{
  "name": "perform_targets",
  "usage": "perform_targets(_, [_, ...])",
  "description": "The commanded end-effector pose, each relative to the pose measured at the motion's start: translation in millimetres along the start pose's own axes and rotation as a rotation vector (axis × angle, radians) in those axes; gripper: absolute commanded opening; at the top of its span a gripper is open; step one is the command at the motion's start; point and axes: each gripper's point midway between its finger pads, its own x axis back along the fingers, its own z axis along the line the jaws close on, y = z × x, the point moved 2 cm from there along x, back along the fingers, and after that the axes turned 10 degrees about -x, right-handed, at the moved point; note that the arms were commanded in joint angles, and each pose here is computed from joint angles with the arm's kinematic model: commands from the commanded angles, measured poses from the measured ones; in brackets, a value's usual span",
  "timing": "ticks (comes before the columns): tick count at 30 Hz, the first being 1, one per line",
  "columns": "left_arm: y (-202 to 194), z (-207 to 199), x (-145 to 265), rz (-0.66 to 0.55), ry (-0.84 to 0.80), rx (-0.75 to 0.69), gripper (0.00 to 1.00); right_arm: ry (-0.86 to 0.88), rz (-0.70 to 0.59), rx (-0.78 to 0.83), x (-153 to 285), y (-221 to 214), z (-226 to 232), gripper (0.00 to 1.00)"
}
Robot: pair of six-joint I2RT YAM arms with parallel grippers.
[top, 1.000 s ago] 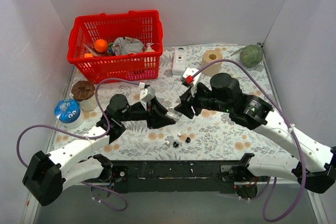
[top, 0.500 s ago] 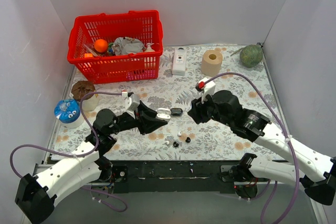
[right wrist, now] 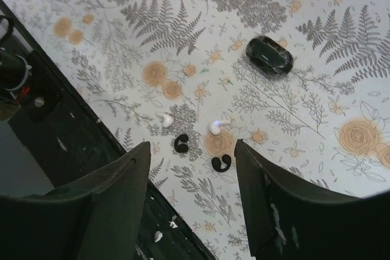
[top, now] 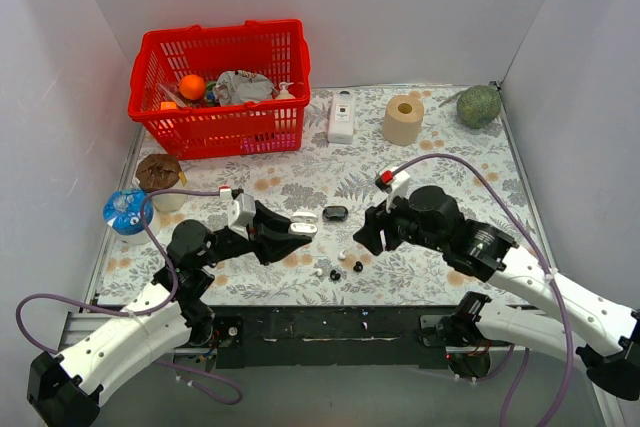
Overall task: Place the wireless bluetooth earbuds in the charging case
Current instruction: Pick up the earbud from the center of the board.
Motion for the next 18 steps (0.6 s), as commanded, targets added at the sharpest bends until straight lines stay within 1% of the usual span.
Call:
perform_targets(1, [8.7,3.1,-1.0,-0.005,0.021,-0.022,0.0,-0.118,0.107,-0.007,-11.3,-26.4,-24.0,0.61])
perform_targets(2, [7.5,3.6,-0.5,-0.004,0.028,-0.018,0.0,-0.128,0.132,-0.015,-14.1,-35.7,-27.9,0.58])
perform_targets(3, [6.8,4.0,0.1,-0.007,0.035,-0.008,0.0,-0.152,0.172,-0.025,-17.5,-55.4,-37.8,0.56])
perform_targets(4, [7.7,4.5,1.8,-0.018,0.047,-0.01,0.0,-0.148,0.168,-0.039,-20.8,-60.4,-39.4,0.52])
perform_targets(7, [5.7,5.7,6.2,-0.034,0.076,-0.002,0.0,-0.125,0.185,-0.073,-28.6,-83.9,-44.4,0.5])
perform_targets(8, [2.7,7.3,7.4,-0.034,0.09,0.003,0.0,-0.105,0.157,-0.075,-33.7,-79.0,-41.5,0.5])
perform_targets(9, [2.2,8.4,7.6,-0.034,0.097,0.006,0.0,-0.106,0.176,-0.079,-38.3,-83.0,-42.4,0.5])
perform_targets(11, [1.3,9.3,8.2,-0.035,0.108,0.02,0.0,-0.1,0.167,-0.073,-46.8,-77.8,-40.3,0.5])
perform_targets(12, [1.0,9.7,8.0,-0.035,0.111,0.024,0.0,-0.113,0.197,-0.068,-53.3,-82.8,-43.0,0.5])
perform_targets(14, [0.2,10.7,8.2,-0.034,0.119,0.034,0.0,-0.109,0.197,-0.044,-60.9,-77.8,-41.7,0.49])
perform_targets(15, [0.9,10.3,8.1,-0.035,0.117,0.034,0.0,-0.12,0.224,-0.036,-66.2,-82.4,-44.2,0.49])
perform_targets(18, [0.6,10.8,8.4,-0.032,0.124,0.039,0.0,-0.127,0.246,-0.013,-74.7,-83.6,-46.2,0.45])
